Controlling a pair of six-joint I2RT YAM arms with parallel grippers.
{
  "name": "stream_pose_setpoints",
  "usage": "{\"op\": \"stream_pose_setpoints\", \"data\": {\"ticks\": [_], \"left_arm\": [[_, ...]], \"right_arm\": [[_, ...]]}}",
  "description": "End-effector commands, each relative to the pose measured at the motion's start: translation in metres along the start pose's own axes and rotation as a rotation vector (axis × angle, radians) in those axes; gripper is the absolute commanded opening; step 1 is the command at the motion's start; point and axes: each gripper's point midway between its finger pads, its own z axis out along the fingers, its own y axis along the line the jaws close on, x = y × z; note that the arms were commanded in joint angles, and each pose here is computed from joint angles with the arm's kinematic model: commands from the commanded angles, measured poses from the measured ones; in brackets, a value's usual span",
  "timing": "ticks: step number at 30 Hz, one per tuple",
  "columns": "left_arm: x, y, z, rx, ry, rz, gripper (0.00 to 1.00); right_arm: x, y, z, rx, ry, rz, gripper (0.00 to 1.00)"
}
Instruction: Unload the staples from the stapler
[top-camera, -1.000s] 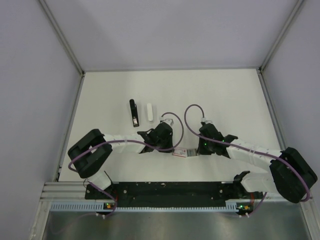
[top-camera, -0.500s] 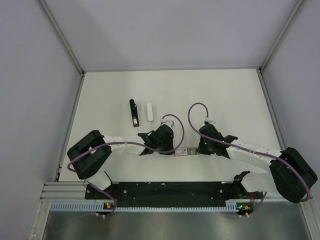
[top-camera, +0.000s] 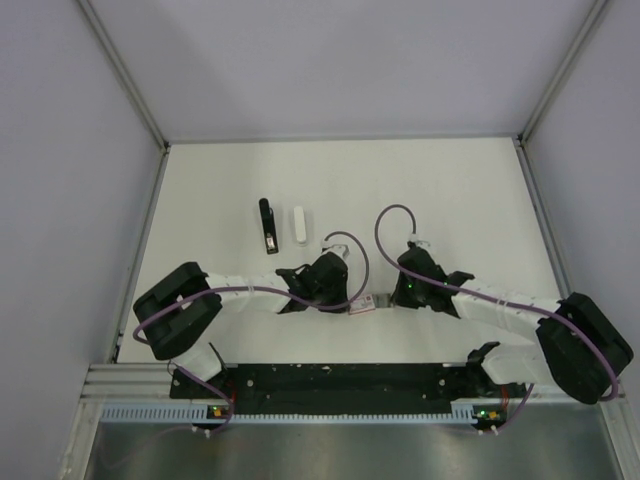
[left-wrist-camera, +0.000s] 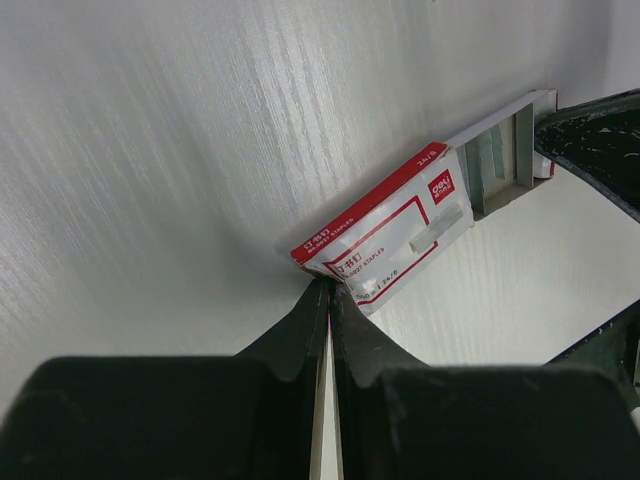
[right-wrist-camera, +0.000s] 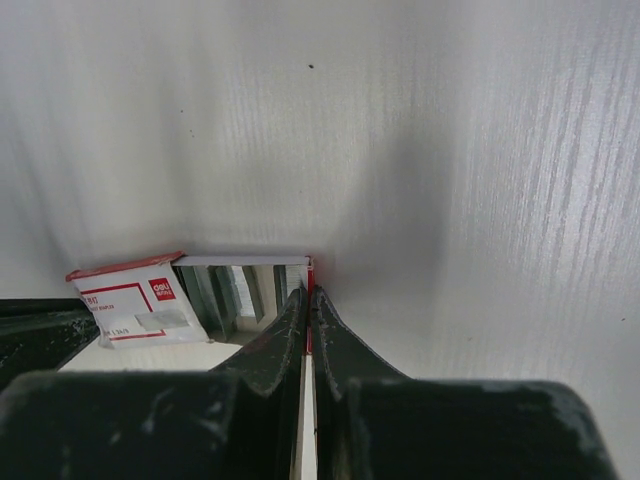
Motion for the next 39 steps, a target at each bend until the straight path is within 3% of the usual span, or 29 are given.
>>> {"op": "stream_pose_setpoints", "data": {"ticks": [1, 21, 39], "left_arm": [[-0.009, -0.007, 0.004, 0.001, -0.032, 0.019, 0.09], [-0.009, 0.005, -0.002, -0.031, -0.024, 0.181, 0.08], [-0.009, -0.003, 0.002, -0.006, -0.013, 0.147, 0.06]], "right_arm": [[0.006, 0.022, 0.003, -0.072, 0.03, -0.053, 0.0], [0.016, 0.039, -0.006, -0.185, 0.108, -0.353, 0.0], [0.026, 0.042, -0.01, -0.222, 0.106, -0.262, 0.0]]}}
